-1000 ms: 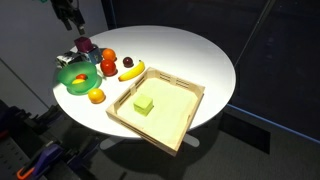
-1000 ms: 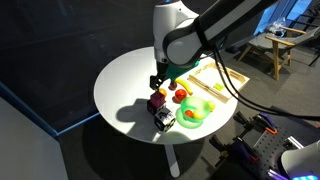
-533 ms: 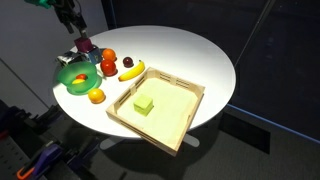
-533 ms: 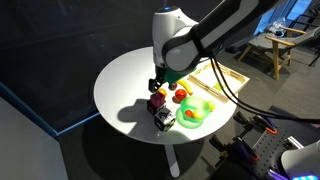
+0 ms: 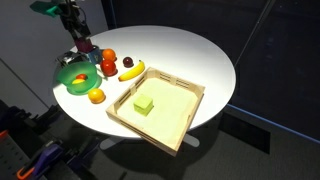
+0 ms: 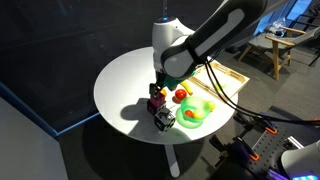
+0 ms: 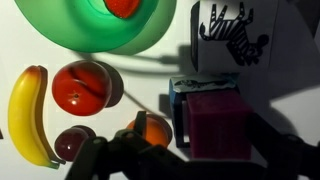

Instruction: Lift the pink dice on top of the blue dice and put it on top of the lime green dice

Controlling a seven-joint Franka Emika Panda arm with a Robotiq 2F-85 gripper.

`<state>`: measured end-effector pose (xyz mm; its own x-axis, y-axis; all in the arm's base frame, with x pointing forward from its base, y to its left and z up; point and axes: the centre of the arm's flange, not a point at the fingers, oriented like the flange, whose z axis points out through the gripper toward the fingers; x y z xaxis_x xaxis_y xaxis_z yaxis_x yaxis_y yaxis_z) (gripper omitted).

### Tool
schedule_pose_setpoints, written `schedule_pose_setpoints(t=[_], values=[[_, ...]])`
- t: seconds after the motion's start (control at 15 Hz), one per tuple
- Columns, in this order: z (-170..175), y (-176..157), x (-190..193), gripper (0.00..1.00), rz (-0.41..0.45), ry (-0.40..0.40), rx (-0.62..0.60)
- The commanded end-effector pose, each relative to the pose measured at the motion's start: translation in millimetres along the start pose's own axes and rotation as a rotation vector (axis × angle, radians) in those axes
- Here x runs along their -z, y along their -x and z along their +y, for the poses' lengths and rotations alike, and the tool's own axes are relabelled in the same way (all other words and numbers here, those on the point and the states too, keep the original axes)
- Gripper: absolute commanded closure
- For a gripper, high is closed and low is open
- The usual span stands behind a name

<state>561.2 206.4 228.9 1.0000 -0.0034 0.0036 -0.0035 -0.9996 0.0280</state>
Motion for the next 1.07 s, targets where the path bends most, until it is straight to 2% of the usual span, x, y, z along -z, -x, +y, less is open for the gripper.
schedule_pose_setpoints(t=[0.0, 1.0], values=[[-5.9, -10.9, -6.8, 0.00, 0.012, 0.006, 0.011], [-11.9, -27.0, 21.2, 0.00, 0.046, -0.003, -0.006]])
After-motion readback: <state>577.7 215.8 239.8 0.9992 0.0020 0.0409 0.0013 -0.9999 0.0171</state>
